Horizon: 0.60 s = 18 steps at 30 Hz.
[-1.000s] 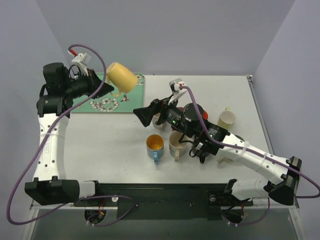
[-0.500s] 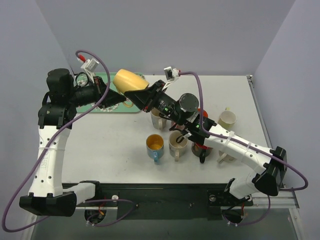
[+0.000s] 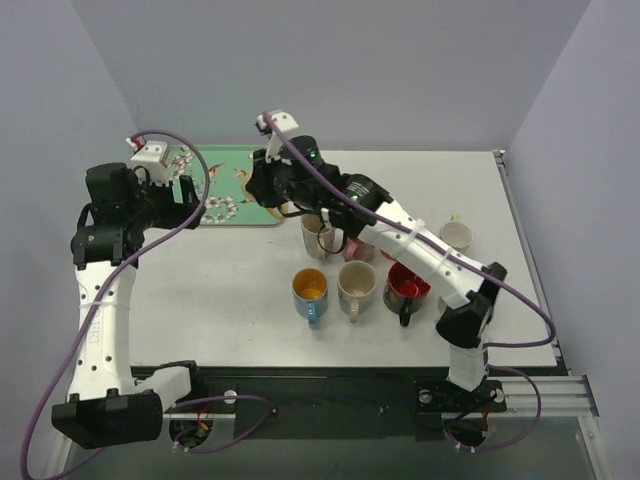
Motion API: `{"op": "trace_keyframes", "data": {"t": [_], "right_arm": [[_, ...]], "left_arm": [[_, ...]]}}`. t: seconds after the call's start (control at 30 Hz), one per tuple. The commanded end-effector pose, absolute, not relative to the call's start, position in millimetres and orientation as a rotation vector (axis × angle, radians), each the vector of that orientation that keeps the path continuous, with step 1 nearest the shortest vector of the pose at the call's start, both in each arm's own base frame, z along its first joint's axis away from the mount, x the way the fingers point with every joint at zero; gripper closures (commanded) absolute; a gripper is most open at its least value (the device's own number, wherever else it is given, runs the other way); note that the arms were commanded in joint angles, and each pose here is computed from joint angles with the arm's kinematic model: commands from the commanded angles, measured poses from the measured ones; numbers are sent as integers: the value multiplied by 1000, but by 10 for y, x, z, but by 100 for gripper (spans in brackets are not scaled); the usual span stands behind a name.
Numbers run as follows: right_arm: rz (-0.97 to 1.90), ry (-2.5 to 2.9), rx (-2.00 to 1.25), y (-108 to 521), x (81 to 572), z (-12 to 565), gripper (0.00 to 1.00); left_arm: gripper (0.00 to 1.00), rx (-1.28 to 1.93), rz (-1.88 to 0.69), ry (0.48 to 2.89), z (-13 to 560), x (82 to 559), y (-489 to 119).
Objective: Turn the mug right side up
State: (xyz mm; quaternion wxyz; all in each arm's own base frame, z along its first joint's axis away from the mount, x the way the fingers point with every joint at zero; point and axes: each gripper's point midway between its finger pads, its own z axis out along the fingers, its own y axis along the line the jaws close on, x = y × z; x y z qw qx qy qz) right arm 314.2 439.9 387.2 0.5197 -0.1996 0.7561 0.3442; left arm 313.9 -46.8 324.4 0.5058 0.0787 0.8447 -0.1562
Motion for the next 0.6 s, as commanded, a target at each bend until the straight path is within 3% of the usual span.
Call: {"op": "trace_keyframes", "data": {"t": [0.0,0.27,0.57], "right_arm": [[549,2101,-784,4463,3001,2848,100],[403,2314,-849,4594,3030,1827,100],[289,2501,-801,4541,3045,1003,100]], "left_arm": [[10,70,70,2099,2901,3319,388],[10,-9,103,2187,2332,3322,646],[9,-4,54,2218,2112,3325,594]]}}
